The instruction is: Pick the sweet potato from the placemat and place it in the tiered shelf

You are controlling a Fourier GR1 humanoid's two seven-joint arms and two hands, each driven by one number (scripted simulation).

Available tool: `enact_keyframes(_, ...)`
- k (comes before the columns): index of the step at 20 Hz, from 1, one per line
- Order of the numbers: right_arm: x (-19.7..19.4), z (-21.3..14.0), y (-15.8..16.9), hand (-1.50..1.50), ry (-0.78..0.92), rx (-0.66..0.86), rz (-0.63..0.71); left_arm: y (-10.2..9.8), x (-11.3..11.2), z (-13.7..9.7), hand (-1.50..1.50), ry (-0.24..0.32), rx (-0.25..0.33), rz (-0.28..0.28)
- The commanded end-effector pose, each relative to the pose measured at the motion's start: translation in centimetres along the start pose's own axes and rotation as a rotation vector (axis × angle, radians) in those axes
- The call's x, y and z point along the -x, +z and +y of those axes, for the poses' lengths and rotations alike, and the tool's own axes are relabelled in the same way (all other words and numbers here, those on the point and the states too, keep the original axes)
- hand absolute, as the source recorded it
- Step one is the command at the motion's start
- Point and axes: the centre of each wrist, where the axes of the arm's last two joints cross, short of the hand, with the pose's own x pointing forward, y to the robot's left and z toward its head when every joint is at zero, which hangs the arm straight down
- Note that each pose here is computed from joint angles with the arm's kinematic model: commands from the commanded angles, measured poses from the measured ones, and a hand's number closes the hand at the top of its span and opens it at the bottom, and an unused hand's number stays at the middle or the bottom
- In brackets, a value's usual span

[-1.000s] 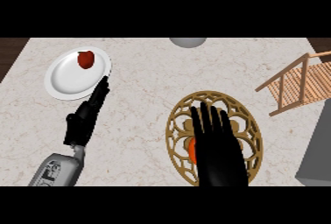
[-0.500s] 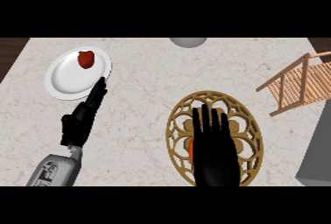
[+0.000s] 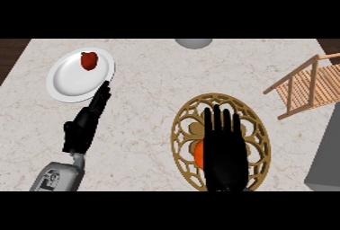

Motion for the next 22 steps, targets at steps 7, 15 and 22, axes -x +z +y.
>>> enact_keyframes(7,2.3,3.2,0.3,-1.50,0.073,-0.026,0.132,0.6,-1.0,1.8,0.00,0.011,0.001,-0.007)
enact_keyframes(15,1.5,2.1,-3.1,-1.50,0.062,-0.043,0.155,0.5,-0.3,0.3,0.00,-0.012,-0.009,0.001)
enact_keyframes(22,0.7,4.0,-2.2,-1.50,0.050,-0.056,0.138,-0.7,-0.9,0.4,0.00,0.001,0.003,-0.003)
